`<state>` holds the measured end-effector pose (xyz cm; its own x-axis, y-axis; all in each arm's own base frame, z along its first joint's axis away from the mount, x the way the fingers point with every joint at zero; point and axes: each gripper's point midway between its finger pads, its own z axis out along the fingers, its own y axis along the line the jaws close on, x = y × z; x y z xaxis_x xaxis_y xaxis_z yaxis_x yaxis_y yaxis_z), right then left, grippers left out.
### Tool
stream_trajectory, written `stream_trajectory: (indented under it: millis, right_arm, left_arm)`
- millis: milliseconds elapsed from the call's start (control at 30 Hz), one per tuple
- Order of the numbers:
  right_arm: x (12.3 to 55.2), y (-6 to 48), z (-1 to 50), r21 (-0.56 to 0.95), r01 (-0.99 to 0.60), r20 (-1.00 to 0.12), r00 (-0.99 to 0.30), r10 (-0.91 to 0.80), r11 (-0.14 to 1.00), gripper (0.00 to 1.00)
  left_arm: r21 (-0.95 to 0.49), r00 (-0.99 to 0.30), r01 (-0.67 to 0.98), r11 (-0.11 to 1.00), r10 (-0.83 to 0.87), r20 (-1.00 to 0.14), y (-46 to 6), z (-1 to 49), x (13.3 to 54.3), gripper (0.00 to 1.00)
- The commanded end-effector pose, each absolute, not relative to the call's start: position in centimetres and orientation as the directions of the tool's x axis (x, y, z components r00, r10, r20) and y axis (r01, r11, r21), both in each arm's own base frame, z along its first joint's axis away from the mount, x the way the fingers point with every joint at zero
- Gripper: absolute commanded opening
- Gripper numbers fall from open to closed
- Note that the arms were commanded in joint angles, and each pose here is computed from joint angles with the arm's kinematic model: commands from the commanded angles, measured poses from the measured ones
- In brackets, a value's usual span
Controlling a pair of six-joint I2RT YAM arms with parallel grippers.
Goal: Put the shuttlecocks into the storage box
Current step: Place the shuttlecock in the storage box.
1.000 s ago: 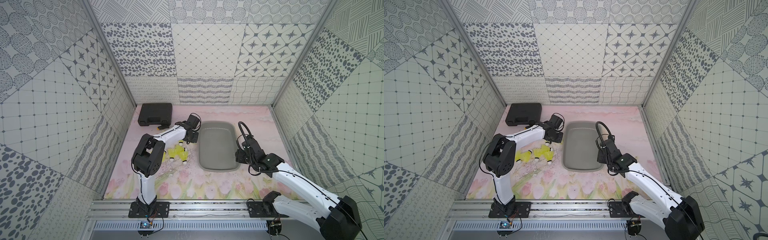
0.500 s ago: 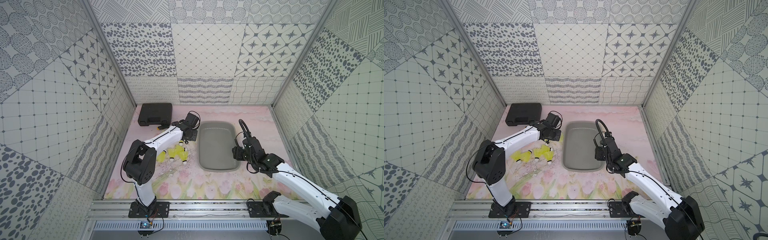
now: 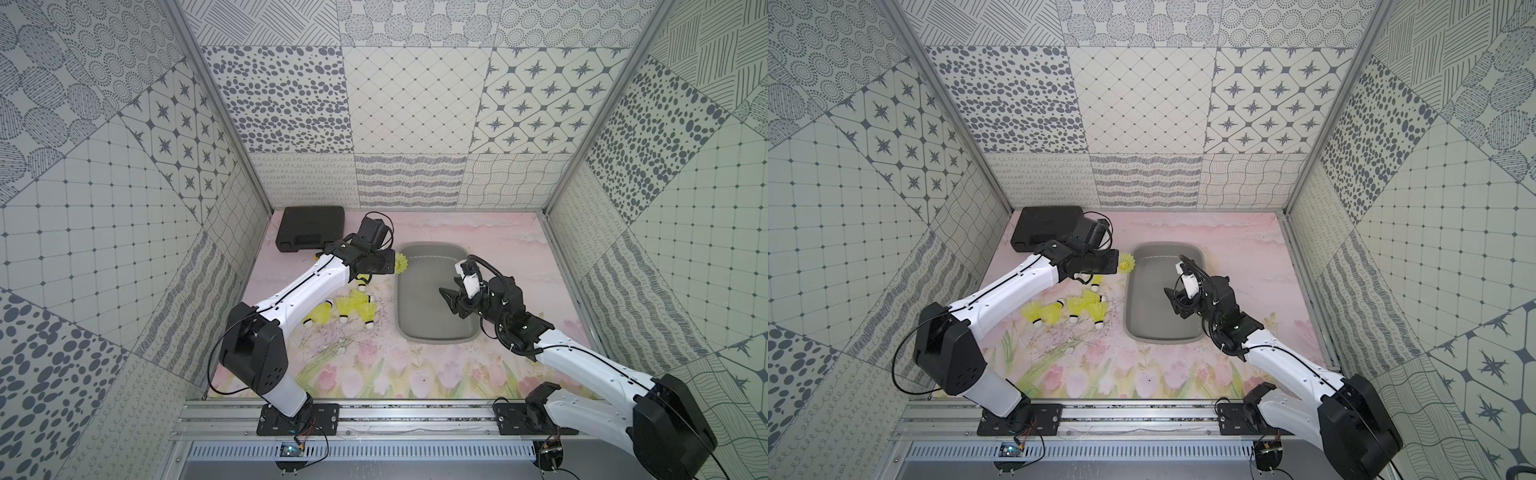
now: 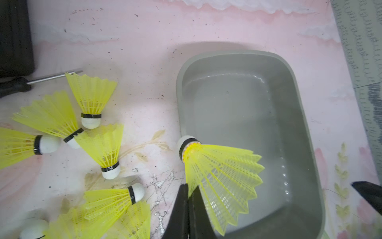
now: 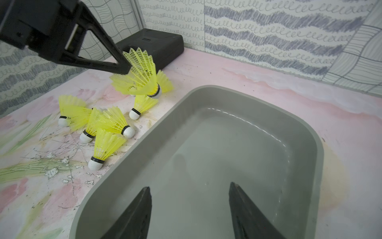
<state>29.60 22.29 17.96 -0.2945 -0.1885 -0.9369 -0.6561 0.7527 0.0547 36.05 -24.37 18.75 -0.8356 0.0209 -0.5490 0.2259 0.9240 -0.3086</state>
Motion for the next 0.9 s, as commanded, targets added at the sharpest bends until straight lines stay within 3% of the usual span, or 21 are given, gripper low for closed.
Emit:
stream_trajectory:
  millis: [0,300,500,867]
  right_arm:
    - [29.4,25.1,20.7,-0.064,-0.767,-0.975,-0.087,-0.202,0.638,0.63]
    - [30.5,27.6,20.8,-0.167,-0.803,-0.972,0.036,-0.233,0.572,0.59]
    - [31.4,28.5,20.3,-0.179,-0.81,-0.97,0.052,-0.236,0.559,0.5]
    - [33.3,28.5,19.4,-0.238,-0.771,-0.954,0.071,-0.291,0.59,0.48]
  left_arm:
    - [-0.565,-0.902,0.213,0.797,-0.063,-0.428,-28.3,20.5,34.3,0.0]
    - [-0.697,-0.951,0.132,0.705,-0.109,-0.29,-30.5,20.3,33.3,0.0]
    - [-0.76,-0.957,0.106,0.641,-0.142,-0.253,-31.6,21.0,33.4,0.0]
    - [-0.802,-0.966,0.079,0.592,-0.154,-0.209,-32.3,21.3,32.9,0.0]
